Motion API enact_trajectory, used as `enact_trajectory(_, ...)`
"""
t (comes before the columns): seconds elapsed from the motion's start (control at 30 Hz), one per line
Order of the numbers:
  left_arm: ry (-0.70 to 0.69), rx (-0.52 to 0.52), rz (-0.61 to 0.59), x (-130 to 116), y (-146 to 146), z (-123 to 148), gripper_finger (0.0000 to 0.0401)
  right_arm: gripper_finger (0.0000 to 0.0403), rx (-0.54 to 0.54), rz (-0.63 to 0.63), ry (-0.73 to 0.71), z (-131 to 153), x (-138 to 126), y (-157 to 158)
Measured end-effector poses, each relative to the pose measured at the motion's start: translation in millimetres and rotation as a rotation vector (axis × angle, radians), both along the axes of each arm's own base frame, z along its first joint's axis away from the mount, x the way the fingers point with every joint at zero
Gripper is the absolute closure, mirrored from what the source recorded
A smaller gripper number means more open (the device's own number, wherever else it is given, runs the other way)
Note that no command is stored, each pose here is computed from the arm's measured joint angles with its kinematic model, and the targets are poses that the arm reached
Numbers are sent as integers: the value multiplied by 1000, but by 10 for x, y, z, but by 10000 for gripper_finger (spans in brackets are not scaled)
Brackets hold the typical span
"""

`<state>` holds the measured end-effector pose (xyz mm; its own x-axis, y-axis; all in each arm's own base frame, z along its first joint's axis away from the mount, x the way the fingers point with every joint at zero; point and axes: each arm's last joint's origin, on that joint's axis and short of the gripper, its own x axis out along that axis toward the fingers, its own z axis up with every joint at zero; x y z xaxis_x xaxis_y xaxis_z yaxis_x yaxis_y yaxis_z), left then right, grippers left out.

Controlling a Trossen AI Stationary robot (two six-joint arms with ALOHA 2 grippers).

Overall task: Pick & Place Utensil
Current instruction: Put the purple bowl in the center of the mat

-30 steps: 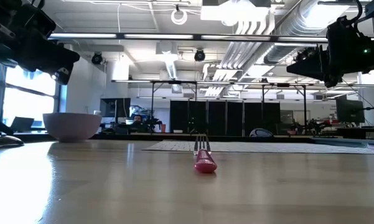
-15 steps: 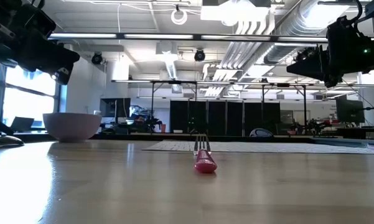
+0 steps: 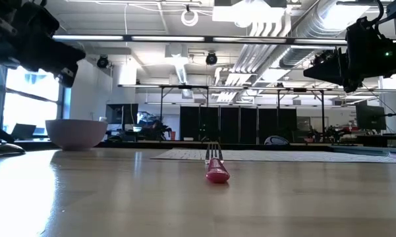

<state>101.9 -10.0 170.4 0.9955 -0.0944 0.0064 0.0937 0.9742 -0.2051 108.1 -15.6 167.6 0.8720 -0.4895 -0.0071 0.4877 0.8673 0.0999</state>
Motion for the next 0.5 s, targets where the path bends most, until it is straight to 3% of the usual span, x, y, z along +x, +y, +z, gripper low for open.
enact_trajectory(0.2,-129,-44,62,-3,19,128,398,402,0,0,0,0,0,0)
enact_trajectory(0.5,-115,-27,160,52,42,319,398,399,0,0,0,0,0,0)
